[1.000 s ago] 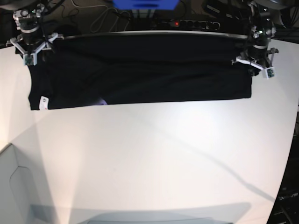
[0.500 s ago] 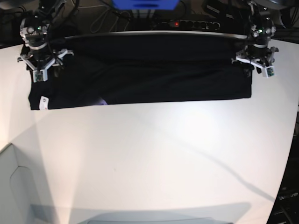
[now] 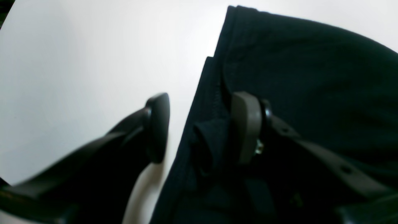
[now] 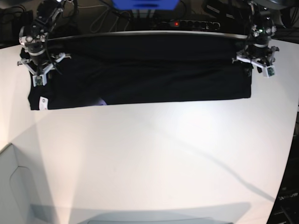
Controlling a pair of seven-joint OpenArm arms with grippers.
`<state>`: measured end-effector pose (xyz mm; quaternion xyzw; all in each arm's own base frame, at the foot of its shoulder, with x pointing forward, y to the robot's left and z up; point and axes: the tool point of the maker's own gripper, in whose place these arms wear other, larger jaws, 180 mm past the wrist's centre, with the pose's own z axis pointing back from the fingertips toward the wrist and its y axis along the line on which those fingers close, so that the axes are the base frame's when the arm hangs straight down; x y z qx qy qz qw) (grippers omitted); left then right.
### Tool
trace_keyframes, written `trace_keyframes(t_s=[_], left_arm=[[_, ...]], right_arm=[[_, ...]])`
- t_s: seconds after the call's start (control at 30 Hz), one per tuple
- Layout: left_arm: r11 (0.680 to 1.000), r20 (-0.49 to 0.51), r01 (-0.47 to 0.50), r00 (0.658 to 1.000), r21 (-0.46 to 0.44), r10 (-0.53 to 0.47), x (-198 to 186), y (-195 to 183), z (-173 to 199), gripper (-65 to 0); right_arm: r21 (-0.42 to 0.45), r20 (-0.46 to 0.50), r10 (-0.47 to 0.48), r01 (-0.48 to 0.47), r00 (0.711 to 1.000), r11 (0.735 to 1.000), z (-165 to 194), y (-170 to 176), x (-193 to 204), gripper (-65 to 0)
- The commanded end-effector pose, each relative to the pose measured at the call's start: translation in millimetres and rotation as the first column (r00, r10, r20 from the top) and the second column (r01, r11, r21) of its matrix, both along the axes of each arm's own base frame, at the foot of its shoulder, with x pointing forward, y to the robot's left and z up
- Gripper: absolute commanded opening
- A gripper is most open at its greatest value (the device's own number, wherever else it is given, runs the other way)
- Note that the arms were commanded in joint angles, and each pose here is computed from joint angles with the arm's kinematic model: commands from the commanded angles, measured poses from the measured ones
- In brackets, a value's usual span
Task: Fold the T-shirt properly
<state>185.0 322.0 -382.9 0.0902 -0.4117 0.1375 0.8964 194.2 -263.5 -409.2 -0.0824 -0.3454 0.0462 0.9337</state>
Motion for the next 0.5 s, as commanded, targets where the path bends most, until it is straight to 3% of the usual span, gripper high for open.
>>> trace_keyframes(t_s=[0.0,0.2,0.47], left_arm=[[1.0,0.033,0.0,0.999,0.026,-0.001,6,6,10,-33.8],[1.0,0.037,-0.001,0.999,0.027,0.0,7,7,11,-33.8],[1.0,0.037,-0.002,0.999,0.027,0.001,7,7,12,-33.4]], right_arm=[[-0.028,0.042,0.015,-0.013,0.999,1.0,14,-4,6,-65.0],[-0.103,0.077,0.045,-0.037,0.996,0.994,44,-4,-2,-65.0],[-0.076,-0.004,0.039,-0.039,0.999,0.996,18,-9,-18,-65.0]])
